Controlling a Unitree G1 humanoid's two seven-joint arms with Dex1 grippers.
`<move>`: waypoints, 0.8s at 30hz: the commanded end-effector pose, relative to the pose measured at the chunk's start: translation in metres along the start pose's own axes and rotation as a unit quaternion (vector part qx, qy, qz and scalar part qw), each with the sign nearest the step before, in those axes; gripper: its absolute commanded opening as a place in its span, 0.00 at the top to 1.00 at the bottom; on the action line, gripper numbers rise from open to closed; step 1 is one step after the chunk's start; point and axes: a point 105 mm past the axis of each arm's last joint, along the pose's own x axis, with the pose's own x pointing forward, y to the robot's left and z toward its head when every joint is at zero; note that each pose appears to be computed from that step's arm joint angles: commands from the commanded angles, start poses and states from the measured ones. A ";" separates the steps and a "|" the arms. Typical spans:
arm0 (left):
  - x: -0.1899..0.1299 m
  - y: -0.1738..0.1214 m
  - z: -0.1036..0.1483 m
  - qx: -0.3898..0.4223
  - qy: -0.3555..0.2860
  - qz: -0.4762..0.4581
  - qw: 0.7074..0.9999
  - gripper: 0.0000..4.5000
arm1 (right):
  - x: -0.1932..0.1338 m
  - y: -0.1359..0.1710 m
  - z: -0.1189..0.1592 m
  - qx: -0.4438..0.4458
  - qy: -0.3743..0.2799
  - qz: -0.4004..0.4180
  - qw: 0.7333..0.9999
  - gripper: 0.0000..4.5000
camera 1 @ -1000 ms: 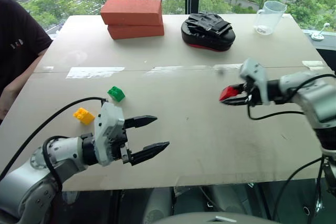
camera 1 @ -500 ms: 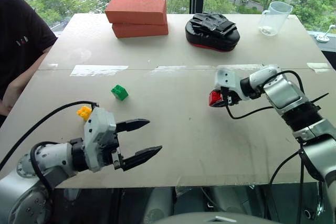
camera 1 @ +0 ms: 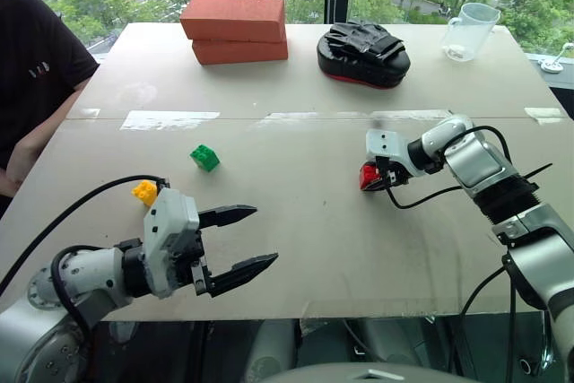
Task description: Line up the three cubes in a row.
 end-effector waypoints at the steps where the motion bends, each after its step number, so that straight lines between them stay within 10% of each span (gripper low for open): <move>1: 0.000 -0.002 0.003 0.014 -0.009 -0.002 1.000 0.00 | -0.009 -0.003 0.012 -0.021 -0.015 0.002 1.000 0.22; 3: -0.001 -0.001 0.003 0.010 -0.011 0.002 1.000 0.00 | -0.011 -0.004 0.015 -0.024 -0.024 -0.005 0.999 0.03; 21: -0.005 0.010 -0.008 -0.010 -0.014 0.024 1.000 0.00 | -0.025 0.007 0.001 0.024 -0.029 -0.033 0.999 0.03; 24: -0.006 0.010 -0.009 -0.009 -0.014 0.023 1.000 0.00 | -0.025 0.006 0.000 0.034 -0.026 -0.037 0.998 0.20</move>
